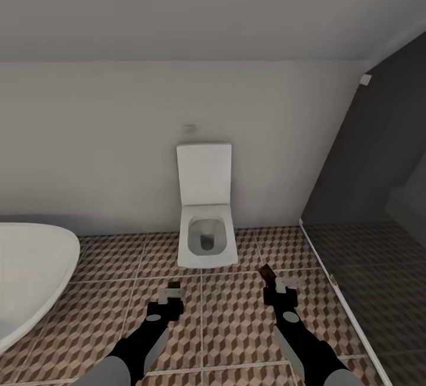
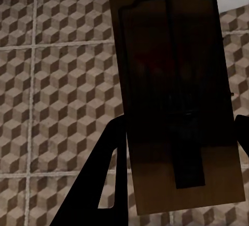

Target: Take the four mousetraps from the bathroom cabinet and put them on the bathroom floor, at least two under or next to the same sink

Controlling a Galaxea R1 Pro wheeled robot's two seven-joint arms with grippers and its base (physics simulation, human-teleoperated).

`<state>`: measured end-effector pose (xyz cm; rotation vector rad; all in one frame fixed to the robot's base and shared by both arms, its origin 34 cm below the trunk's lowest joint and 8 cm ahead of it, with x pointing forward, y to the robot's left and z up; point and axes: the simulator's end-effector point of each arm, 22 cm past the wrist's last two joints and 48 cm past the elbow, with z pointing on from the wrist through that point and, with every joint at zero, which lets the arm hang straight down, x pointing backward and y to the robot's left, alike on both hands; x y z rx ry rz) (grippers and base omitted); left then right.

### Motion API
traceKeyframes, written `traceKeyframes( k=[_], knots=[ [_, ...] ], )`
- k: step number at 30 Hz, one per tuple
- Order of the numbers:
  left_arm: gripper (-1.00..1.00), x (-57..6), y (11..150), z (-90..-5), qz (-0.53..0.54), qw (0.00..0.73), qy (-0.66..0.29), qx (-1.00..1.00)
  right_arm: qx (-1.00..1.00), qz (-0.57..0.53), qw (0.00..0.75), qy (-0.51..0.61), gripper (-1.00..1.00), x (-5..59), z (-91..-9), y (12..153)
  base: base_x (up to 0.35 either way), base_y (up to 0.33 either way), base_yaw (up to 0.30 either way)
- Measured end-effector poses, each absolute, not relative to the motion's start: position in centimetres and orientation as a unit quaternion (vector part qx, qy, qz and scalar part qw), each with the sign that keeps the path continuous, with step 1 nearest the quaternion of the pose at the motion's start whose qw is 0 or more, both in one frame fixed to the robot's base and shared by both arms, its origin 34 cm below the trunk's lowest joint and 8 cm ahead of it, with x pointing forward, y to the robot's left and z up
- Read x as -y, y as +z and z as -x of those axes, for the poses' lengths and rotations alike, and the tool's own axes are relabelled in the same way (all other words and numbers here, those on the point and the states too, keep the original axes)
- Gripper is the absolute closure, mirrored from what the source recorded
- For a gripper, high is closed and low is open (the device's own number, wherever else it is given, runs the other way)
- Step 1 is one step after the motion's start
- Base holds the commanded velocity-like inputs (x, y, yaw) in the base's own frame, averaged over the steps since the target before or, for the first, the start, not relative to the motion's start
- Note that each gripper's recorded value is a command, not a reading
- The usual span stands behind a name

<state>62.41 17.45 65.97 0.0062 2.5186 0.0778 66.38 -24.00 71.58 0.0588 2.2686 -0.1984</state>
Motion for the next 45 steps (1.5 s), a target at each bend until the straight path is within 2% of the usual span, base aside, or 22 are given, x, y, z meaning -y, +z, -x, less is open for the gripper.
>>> traceKeyframes(
  k=[45],
  knots=[
    [1.00, -17.3, 60.1, -63.1, -0.003, 0.306, 0.029, -0.952, -0.908, -0.022, 0.411, -0.079, 1.00, 23.9, -66.8, 65.5, 0.000, 0.000, 0.000]
  ],
)
